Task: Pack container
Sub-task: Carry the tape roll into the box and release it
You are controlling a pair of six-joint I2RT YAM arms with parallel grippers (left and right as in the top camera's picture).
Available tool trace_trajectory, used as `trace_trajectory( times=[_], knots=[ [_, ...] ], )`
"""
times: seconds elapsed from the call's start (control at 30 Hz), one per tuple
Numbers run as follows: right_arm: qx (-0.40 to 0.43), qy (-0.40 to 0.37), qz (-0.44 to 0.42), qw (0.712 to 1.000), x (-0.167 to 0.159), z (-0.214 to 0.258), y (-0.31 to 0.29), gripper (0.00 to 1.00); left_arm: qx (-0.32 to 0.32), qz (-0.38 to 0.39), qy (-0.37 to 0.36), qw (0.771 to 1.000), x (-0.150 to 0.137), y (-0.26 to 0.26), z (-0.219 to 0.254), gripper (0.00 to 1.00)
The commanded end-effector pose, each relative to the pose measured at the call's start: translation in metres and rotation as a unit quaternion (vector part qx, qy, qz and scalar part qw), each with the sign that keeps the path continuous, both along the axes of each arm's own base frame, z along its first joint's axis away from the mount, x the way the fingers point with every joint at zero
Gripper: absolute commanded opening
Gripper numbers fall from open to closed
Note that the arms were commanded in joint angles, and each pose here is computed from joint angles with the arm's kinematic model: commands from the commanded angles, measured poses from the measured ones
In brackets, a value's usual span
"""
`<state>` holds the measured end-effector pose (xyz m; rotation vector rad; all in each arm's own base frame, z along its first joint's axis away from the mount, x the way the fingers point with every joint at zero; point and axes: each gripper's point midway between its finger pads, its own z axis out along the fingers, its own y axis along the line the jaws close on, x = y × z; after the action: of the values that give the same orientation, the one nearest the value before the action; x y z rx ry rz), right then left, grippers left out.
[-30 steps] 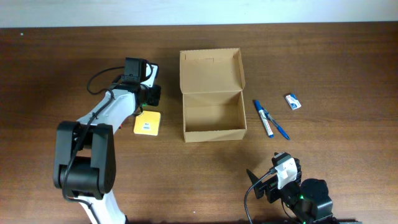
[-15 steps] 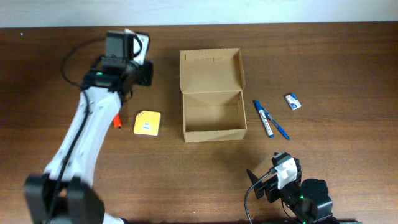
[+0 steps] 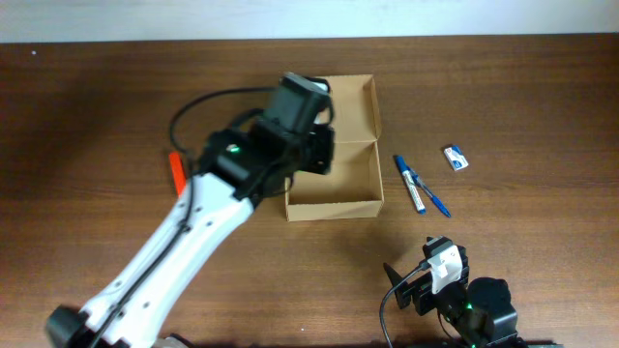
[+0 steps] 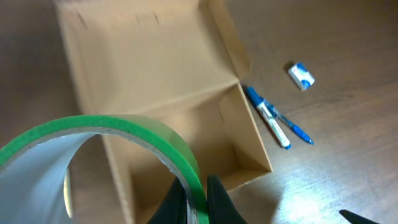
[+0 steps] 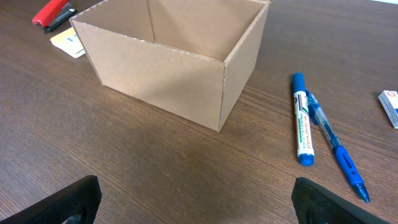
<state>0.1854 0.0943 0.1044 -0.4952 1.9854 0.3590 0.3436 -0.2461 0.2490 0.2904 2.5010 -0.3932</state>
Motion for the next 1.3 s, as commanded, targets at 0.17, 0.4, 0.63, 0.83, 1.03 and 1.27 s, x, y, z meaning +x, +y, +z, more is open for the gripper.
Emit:
trace_trajectory(
  times=[0.17, 0.4, 0.63, 0.83, 1.03, 1.27],
  knots=[
    [0.0, -0.002, 0.008, 1.0, -0.001, -0.001, 0.002, 0.99, 0.036, 0.027, 0.101, 0.994, 0.01, -0.031, -0.092, 0.02],
    [0.0, -0.002, 0.008, 1.0, -0.001, -0.001, 0.002, 0.99, 0.044, 0.014, 0.15, 0.988, 0.006, -0.044, -0.132, 0.02],
    [0.0, -0.002, 0.008, 1.0, -0.001, -0.001, 0.002, 0.99, 0.057, 0.03, 0.163, 0.985, 0.002, -0.036, -0.139, 0.02],
    [0.0, -0.002, 0.008, 1.0, -0.001, -0.001, 0.002, 0.99, 0.068, 0.056, 0.163, 0.983, 0.003, -0.029, -0.141, 0.02],
    [0.0, -0.002, 0.008, 1.0, -0.001, -0.001, 0.002, 0.99, 0.067, 0.056, 0.164, 0.983, 0.002, -0.029, -0.141, 0.41],
    [0.0, -0.002, 0.008, 1.0, -0.001, -0.001, 0.002, 0.99, 0.063, 0.049, 0.155, 0.985, 0.005, -0.031, -0.13, 0.42]
  ],
)
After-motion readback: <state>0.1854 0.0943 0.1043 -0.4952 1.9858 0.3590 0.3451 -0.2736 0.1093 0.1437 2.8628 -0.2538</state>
